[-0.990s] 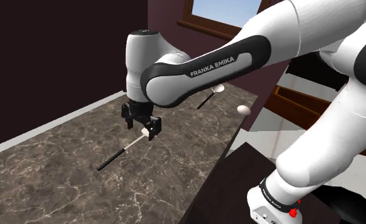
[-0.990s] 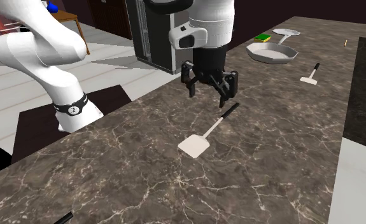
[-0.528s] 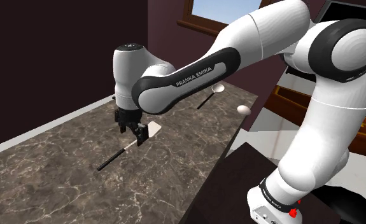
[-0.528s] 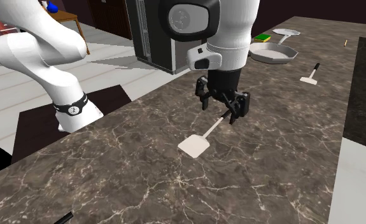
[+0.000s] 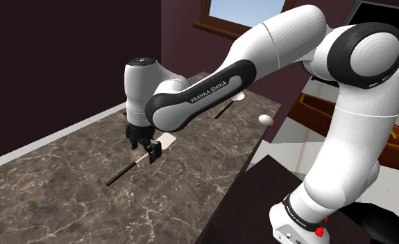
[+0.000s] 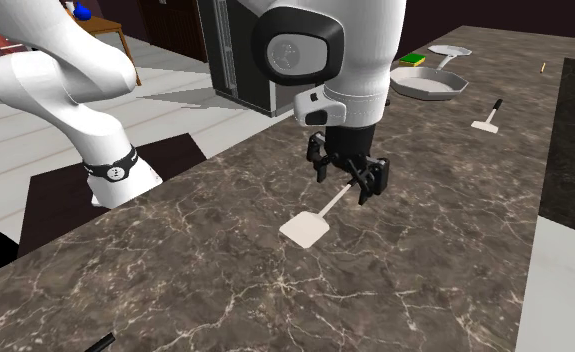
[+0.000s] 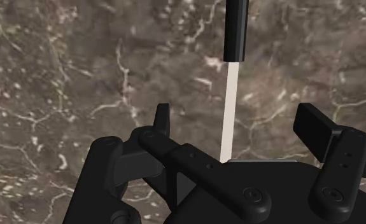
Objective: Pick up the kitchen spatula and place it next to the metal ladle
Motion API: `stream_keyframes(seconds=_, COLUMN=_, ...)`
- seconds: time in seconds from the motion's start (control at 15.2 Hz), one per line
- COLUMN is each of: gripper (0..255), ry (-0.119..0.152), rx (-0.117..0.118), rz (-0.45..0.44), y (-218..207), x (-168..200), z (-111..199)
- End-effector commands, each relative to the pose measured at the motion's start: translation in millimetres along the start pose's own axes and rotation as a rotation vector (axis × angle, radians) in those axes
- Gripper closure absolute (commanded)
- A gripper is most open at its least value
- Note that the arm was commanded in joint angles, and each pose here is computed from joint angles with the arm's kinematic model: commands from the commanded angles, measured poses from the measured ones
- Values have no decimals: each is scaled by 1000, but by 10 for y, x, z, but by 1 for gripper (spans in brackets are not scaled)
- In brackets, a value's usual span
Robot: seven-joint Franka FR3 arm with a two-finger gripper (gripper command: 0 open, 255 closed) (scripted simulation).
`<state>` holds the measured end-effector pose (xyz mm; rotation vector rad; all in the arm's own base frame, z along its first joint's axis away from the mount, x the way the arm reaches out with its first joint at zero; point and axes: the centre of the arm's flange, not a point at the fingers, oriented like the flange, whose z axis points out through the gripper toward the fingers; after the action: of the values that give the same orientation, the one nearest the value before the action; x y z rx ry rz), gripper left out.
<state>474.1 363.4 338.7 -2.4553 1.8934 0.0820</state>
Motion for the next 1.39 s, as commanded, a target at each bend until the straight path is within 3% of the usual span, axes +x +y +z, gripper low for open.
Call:
stream_keyframes(seconds=0.0, gripper=0, ry=0, rx=0, rz=0, y=-1, x=0, z=2)
stream_keyframes(seconds=0.13, gripper=0, ry=0, rx=0, rz=0, y=-1, x=0, z=2)
stream_keyframes(seconds=0.2, gripper=255, ry=0, rx=0, rz=0, y=-1, x=0, z=2)
stream_keyframes(seconds=0.79, gripper=255, ry=0, rx=0, rz=0, y=-1, x=0, z=2)
stream_keyframes(seconds=1.32, gripper=255, ry=0, rx=0, rz=0, y=-1, x=-28, z=-419)
